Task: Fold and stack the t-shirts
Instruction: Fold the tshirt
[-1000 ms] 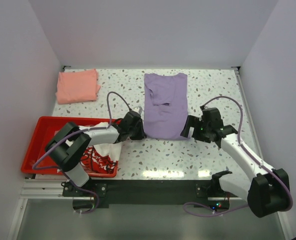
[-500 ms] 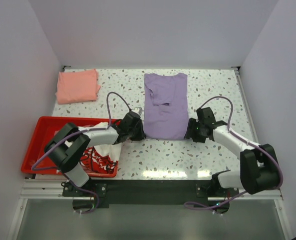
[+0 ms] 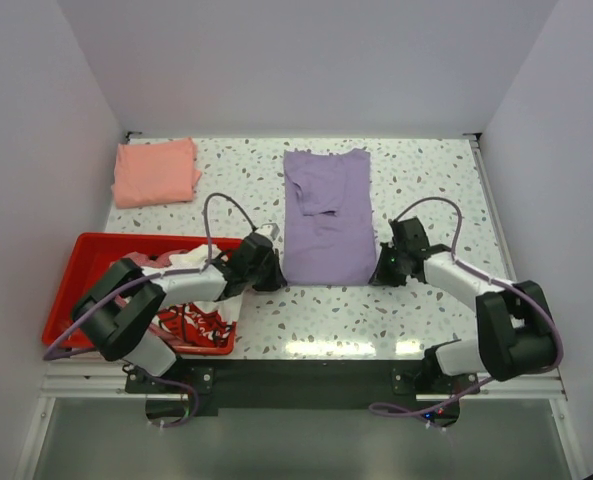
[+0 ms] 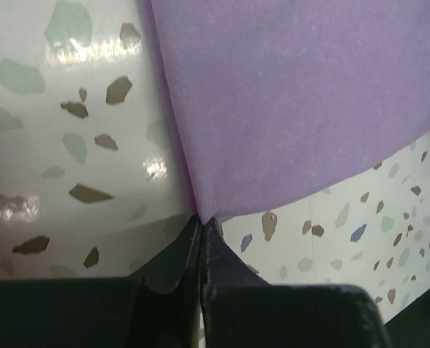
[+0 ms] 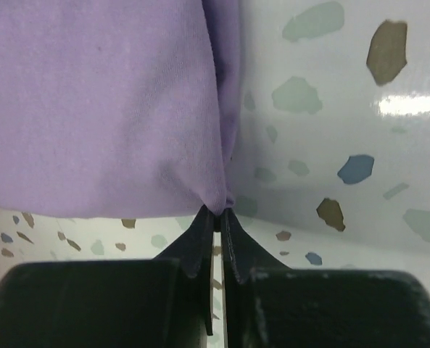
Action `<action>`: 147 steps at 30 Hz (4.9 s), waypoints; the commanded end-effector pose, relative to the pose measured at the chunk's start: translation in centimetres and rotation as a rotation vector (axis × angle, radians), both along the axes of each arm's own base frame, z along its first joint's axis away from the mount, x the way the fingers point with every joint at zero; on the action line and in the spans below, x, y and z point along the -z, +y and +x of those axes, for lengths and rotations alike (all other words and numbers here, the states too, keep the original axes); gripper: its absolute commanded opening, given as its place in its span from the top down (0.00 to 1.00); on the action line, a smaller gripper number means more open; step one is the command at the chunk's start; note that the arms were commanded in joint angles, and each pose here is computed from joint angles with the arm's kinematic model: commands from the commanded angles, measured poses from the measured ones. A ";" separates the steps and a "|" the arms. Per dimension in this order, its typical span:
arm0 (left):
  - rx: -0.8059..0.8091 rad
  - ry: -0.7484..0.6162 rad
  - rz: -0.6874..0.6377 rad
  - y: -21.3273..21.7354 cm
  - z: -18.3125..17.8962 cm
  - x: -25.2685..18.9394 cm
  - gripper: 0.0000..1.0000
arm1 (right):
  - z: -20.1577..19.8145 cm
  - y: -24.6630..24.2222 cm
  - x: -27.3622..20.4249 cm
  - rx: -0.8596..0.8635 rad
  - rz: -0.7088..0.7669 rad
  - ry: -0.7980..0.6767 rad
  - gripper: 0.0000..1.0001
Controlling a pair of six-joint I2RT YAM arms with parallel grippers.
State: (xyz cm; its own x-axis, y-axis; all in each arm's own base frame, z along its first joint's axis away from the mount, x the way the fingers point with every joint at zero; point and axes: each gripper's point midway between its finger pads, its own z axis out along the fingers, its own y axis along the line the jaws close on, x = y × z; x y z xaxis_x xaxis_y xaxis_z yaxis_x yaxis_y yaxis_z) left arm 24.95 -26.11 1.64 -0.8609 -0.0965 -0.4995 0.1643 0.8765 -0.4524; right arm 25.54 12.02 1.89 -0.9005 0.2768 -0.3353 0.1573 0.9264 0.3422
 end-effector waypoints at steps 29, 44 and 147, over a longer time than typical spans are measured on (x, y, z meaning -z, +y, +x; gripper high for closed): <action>0.216 -0.152 -0.240 1.1 -13.1 -19.0 1.00 | -18.6 0.8 -18.6 -0.320 0.236 0.159 1.00; -0.064 -0.387 -0.101 3.1 -6.1 -22.5 1.00 | -11.9 1.3 -21.9 -0.282 0.170 -0.046 1.00; -0.213 -0.322 0.145 1.2 20.7 -11.1 1.00 | 12.6 -2.3 -10.2 0.074 0.101 -0.148 1.00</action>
